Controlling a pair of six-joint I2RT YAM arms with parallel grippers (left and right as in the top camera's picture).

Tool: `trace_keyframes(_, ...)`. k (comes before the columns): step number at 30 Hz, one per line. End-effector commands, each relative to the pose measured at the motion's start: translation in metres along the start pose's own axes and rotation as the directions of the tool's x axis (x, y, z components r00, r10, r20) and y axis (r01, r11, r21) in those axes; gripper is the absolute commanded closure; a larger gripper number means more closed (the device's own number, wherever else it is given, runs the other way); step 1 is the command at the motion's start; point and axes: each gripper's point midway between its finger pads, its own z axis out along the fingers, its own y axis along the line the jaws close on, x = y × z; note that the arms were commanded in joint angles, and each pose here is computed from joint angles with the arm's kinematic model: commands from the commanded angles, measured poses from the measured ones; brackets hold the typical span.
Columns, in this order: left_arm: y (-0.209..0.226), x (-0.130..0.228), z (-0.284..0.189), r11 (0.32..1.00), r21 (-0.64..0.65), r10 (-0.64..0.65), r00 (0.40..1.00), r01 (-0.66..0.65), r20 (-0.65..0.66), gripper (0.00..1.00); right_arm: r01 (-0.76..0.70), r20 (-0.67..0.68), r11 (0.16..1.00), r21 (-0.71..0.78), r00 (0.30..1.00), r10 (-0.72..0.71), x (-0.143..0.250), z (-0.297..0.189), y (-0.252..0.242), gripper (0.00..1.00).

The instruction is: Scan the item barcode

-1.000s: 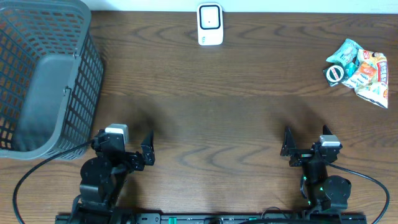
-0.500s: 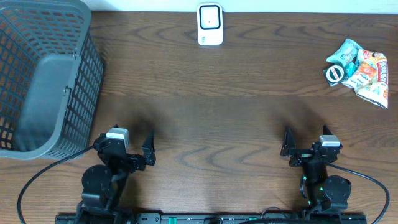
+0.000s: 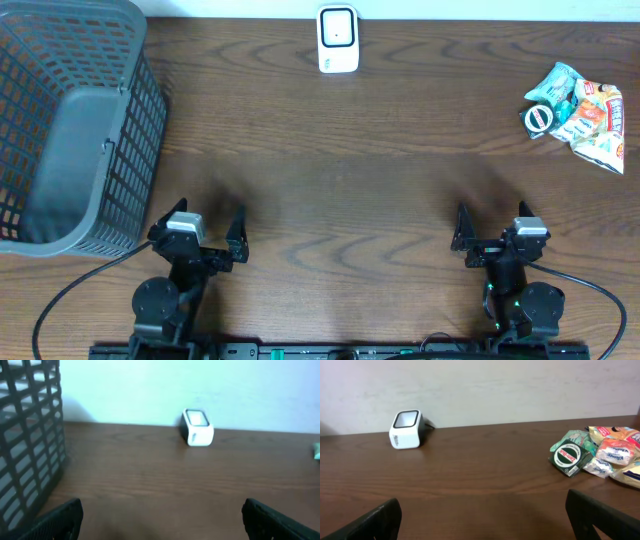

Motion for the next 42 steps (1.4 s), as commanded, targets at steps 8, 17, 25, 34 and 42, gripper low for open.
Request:
trace_keyframes(8,-0.004,0.008,0.005,0.999,0.043,0.025,0.995,-0.030,0.096,0.00,0.012,0.001,1.000,0.004,1.000,-0.012,0.000,0.000,-0.001,0.01)
trace_keyframes(17,0.011,0.019,0.006,1.000,-0.013,0.019,0.998,-0.018,0.056,0.00,0.012,0.000,1.000,0.005,1.000,-0.012,0.001,0.000,-0.001,0.01)
trace_keyframes(25,0.019,0.037,0.006,0.999,-0.043,0.006,1.000,-0.006,-0.015,0.00,0.012,0.001,1.000,0.004,1.000,-0.012,0.000,0.000,-0.001,0.01)
trace_keyframes(34,0.024,0.036,0.005,0.998,-0.065,0.002,1.000,-0.003,-0.012,0.00,0.012,0.001,1.000,0.004,1.000,-0.012,0.000,0.000,-0.001,0.01)
trace_keyframes(42,0.026,0.035,0.005,0.996,-0.074,0.047,0.999,-0.048,-0.010,0.00,0.012,0.000,1.000,0.004,1.000,-0.012,0.001,0.000,-0.001,0.01)
